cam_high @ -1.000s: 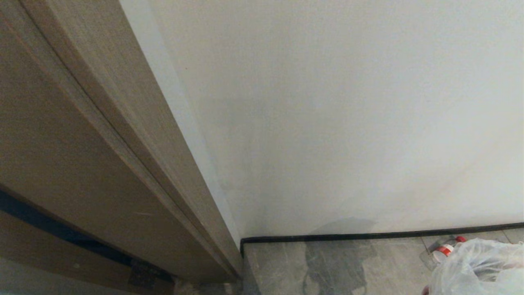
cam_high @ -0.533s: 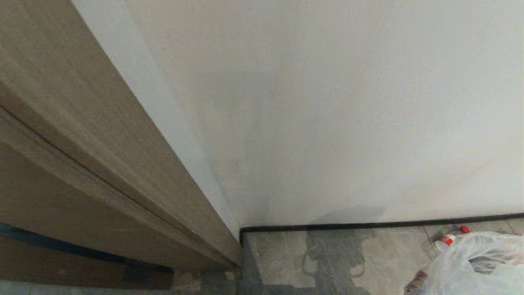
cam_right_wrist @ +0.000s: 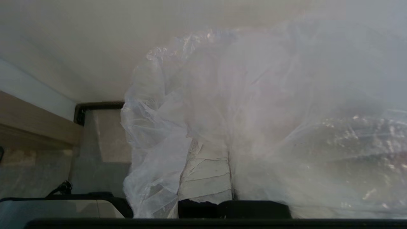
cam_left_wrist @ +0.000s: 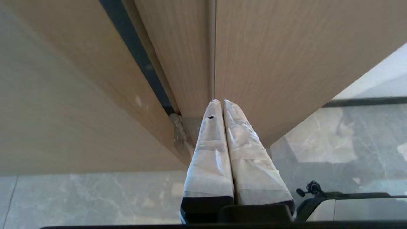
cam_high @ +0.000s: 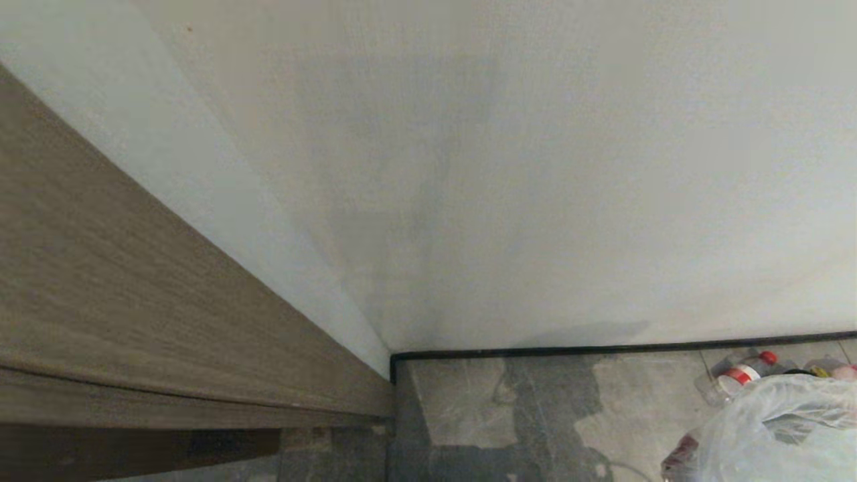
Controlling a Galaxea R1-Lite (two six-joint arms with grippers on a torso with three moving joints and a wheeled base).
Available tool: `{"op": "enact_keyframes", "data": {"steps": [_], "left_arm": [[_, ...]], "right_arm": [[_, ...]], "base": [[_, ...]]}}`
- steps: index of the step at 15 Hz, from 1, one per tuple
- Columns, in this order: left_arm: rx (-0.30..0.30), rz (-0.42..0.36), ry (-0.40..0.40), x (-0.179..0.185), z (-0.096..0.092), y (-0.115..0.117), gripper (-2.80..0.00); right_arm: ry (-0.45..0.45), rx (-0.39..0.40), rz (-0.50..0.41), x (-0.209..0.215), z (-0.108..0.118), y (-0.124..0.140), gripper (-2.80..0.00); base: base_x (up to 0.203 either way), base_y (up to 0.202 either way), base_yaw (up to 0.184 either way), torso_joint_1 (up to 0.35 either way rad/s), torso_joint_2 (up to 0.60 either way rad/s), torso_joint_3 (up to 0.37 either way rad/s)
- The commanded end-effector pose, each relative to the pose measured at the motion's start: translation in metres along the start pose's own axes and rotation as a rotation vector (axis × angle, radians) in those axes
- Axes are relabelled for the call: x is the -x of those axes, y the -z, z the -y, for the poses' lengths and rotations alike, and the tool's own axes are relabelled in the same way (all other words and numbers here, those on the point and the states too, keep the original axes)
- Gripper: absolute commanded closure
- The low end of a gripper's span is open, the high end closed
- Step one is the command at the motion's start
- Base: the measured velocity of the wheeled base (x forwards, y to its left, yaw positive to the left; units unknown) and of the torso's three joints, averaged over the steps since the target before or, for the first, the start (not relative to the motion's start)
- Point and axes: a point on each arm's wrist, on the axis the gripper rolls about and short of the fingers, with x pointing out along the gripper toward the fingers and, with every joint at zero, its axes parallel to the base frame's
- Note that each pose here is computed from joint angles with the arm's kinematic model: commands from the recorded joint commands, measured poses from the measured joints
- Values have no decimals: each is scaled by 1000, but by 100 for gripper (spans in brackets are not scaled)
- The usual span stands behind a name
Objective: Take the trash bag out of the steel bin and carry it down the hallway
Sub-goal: Put the trash bag at the door
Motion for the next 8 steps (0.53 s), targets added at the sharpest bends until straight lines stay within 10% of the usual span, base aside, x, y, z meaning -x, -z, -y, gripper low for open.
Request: {"op": "enact_keyframes", "data": {"steps": [1,6,8], "left_arm": [[-1,0,0,0,0,0,0],[-1,-1,0,0,0,0,0],[-1,-1,0,0,0,0,0]], "right_arm": [[1,0,-3,0,0,1,0],[7,16,36,5,0,-15,0],[8,32,-82,17,0,-27,0]], "base": [[0,0,0,2,7,-163],[0,0,0,1,4,-31],[0,0,0,0,0,0]]}}
